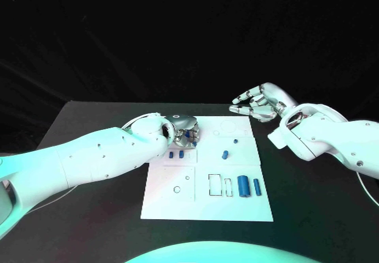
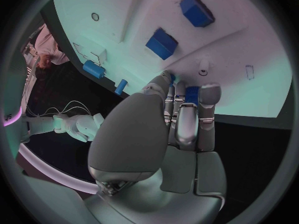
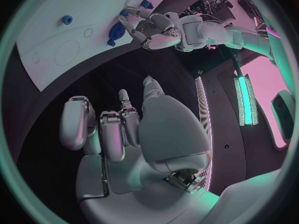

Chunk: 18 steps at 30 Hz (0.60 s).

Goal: Assemble the parts on the task board

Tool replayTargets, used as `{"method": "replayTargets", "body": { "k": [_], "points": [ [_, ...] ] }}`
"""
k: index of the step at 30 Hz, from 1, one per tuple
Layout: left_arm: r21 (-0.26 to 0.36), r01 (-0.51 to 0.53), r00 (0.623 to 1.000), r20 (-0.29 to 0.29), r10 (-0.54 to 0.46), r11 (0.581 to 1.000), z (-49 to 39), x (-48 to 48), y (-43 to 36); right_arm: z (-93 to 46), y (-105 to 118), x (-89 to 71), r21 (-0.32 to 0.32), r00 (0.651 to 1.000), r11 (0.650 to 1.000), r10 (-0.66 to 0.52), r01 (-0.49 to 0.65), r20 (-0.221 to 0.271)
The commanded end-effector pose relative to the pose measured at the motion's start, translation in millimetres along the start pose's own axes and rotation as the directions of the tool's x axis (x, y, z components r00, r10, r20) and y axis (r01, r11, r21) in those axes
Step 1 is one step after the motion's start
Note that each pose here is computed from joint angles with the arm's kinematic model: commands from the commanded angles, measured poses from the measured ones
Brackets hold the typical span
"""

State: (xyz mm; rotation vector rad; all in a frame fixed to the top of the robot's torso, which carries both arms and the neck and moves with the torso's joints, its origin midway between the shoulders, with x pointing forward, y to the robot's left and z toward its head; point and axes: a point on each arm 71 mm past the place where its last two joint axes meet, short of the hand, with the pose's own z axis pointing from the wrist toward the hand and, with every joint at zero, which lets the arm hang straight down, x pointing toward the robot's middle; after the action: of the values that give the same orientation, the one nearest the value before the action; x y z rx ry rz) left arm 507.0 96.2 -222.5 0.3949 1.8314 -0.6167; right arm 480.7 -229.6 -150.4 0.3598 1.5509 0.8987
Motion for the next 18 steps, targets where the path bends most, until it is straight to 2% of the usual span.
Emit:
{"method": "replayTargets", "body": {
  "k": [1,18],
  "points": [
    [-0.001,-0.004,0.999,-0.033,0.004,1.0,1.0,2.9,-1.6,0.0,1.1,1.5,-0.01,1.0,1.0,-0.001,0.001,-0.011],
    [-0.013,-0.003,0.999,-0.05,0.003,1.0,2.0,4.7,-0.3,-0.1,1.5,1.7,-0.01,1.0,1.0,0.0,0.0,-0.011]
  ]
}}
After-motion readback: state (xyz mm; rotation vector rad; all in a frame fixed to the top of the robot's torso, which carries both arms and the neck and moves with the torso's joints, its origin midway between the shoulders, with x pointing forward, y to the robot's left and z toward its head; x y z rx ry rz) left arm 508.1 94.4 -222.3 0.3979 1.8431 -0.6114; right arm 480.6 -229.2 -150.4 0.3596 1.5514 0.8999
